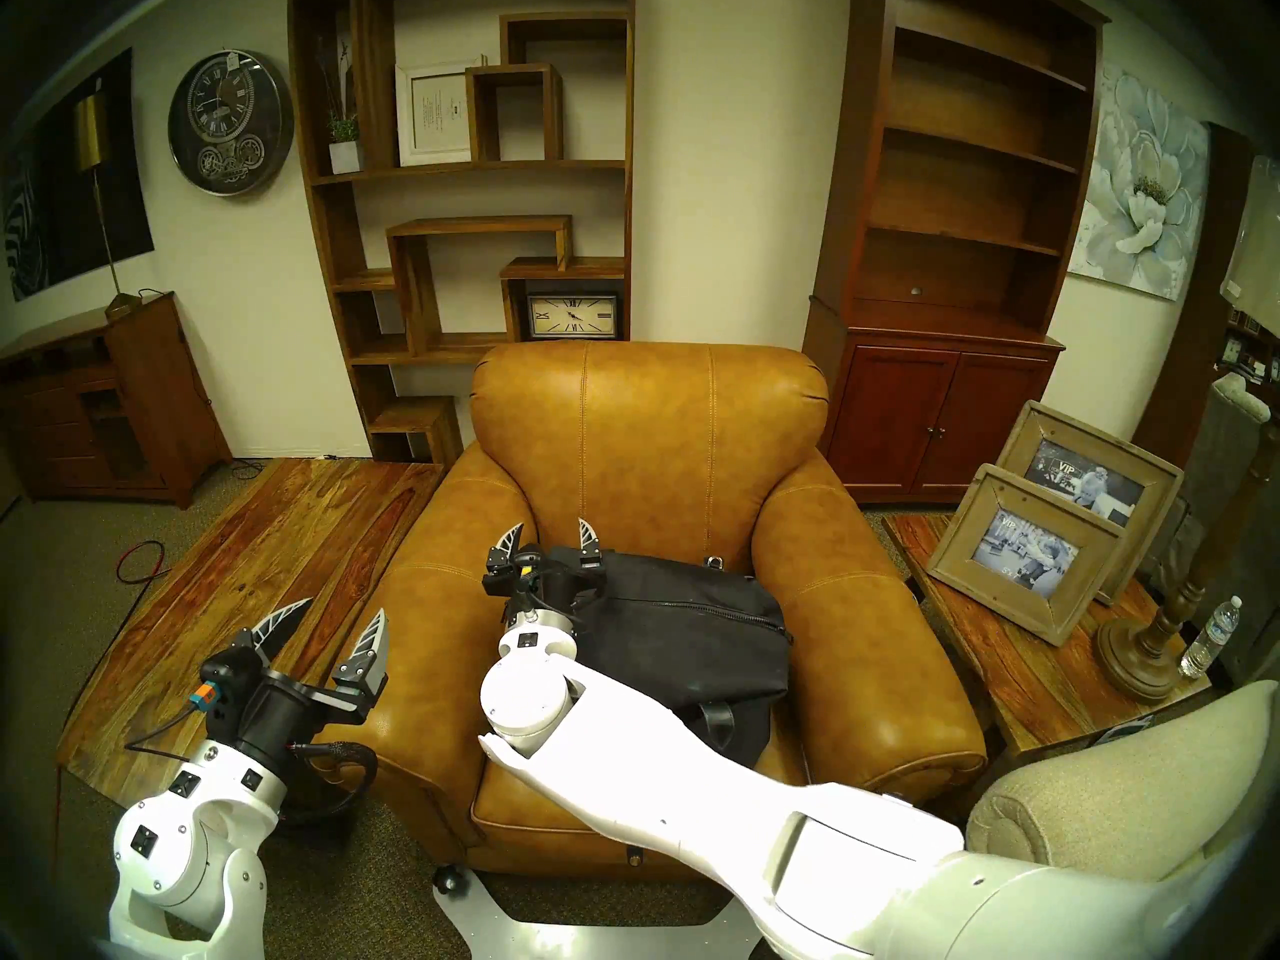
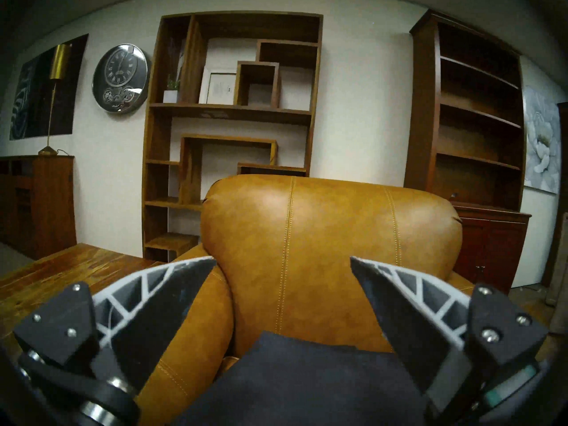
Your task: Open a bag with a zipper
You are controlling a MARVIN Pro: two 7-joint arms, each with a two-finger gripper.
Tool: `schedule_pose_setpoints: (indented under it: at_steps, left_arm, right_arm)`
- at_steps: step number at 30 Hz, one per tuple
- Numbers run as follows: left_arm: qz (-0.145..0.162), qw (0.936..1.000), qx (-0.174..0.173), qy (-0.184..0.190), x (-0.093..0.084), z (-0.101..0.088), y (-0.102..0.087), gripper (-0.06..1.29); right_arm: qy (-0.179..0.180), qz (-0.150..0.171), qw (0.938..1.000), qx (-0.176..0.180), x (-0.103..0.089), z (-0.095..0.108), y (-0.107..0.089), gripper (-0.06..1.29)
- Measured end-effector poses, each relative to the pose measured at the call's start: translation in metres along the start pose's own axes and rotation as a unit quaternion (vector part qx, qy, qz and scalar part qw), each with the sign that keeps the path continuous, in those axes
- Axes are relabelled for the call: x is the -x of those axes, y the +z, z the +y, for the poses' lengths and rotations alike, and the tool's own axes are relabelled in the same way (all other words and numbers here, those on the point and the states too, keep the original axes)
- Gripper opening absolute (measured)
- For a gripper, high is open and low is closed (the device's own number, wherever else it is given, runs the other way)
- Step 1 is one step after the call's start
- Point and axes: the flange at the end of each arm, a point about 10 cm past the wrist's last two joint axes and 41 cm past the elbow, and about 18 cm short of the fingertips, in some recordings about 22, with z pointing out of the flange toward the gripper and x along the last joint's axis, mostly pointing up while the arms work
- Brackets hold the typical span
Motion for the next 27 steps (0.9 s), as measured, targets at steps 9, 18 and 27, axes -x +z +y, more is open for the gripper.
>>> schedule_pose_setpoints:
  at_steps: [9, 18, 27]
  left_arm:
    - [0.000, 1.0000, 0.000, 0.001, 0.001, 0.000, 0.001, 1.27]
    - [0.001, 1.0000, 0.000, 0.002, 0.001, 0.000, 0.002, 1.27]
    - [0.001, 1.0000, -0.001, 0.002, 0.001, 0.000, 0.003, 1.27]
  right_arm:
    - [0.002, 0.011, 0.9997, 0.022, 0.013, 0.033, -0.024, 1.23]
    - [0.003, 0.021, 0.9983, 0.055, 0.020, 0.074, -0.038, 1.23]
    - [0.007, 0.036, 0.9971, 0.067, 0.020, 0.112, -0.060, 1.23]
